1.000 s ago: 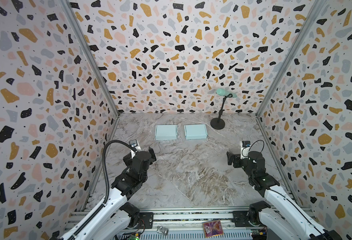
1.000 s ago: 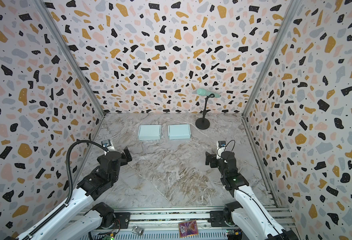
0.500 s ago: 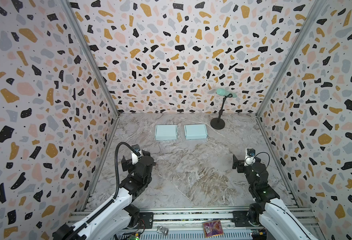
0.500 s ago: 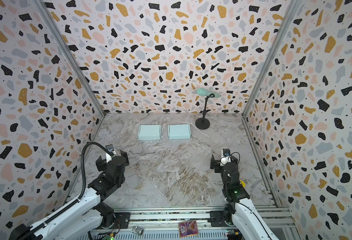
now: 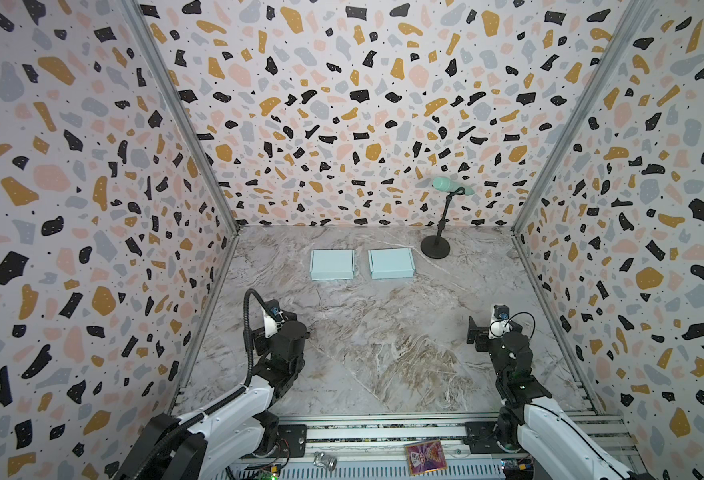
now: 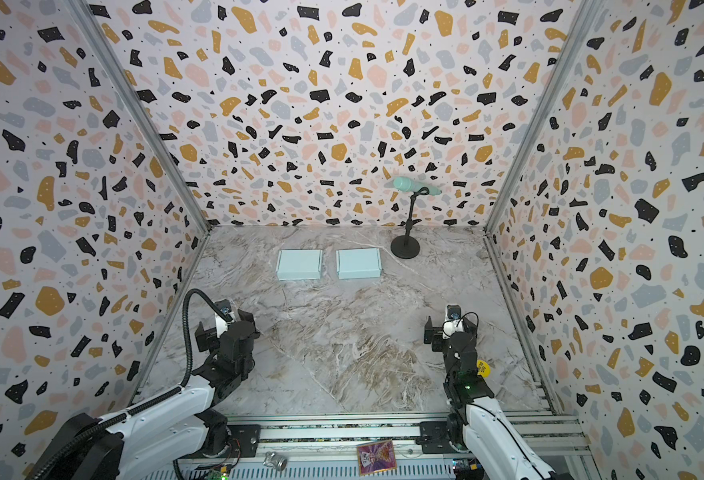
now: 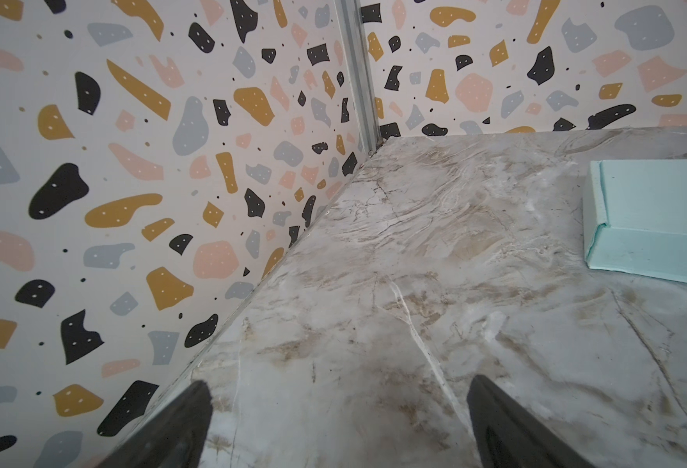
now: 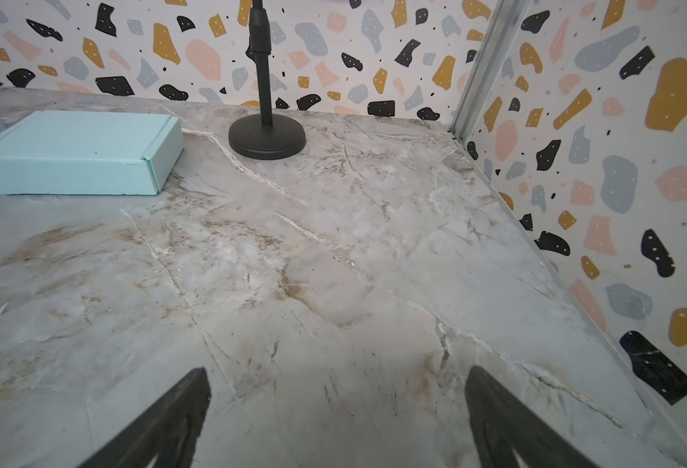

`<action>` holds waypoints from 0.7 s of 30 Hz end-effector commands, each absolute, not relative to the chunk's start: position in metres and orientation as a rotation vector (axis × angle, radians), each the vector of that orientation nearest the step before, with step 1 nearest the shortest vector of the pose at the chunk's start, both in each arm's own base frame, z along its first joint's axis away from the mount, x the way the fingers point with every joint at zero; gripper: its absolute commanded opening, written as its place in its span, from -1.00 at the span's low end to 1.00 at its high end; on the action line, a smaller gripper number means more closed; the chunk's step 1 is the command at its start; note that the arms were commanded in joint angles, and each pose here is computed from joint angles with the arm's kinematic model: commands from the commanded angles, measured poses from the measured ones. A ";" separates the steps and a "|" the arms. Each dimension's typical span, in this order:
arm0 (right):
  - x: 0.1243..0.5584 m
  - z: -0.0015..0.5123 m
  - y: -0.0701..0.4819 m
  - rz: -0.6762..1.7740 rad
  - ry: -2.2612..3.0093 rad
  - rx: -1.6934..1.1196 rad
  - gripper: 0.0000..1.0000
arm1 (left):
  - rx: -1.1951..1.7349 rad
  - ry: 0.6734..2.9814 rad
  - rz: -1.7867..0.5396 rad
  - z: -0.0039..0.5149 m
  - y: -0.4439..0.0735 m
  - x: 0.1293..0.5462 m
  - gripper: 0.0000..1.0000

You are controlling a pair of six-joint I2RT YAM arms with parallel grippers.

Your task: Fold the paper box

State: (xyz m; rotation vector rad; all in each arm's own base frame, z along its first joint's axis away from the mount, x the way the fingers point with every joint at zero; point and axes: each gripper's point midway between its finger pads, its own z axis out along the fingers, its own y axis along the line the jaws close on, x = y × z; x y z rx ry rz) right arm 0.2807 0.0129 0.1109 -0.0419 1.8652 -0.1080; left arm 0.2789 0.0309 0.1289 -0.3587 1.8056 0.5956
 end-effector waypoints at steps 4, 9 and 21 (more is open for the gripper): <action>0.293 0.138 0.008 -0.111 1.748 -0.009 0.98 | -0.432 1.707 0.509 0.144 0.037 0.289 1.00; 0.305 0.139 0.008 -0.098 1.738 -0.011 0.98 | -0.445 1.680 0.508 0.148 0.043 0.296 1.00; 0.333 0.147 0.001 -0.041 1.687 0.025 0.98 | -0.452 1.632 0.489 0.155 0.048 0.314 1.00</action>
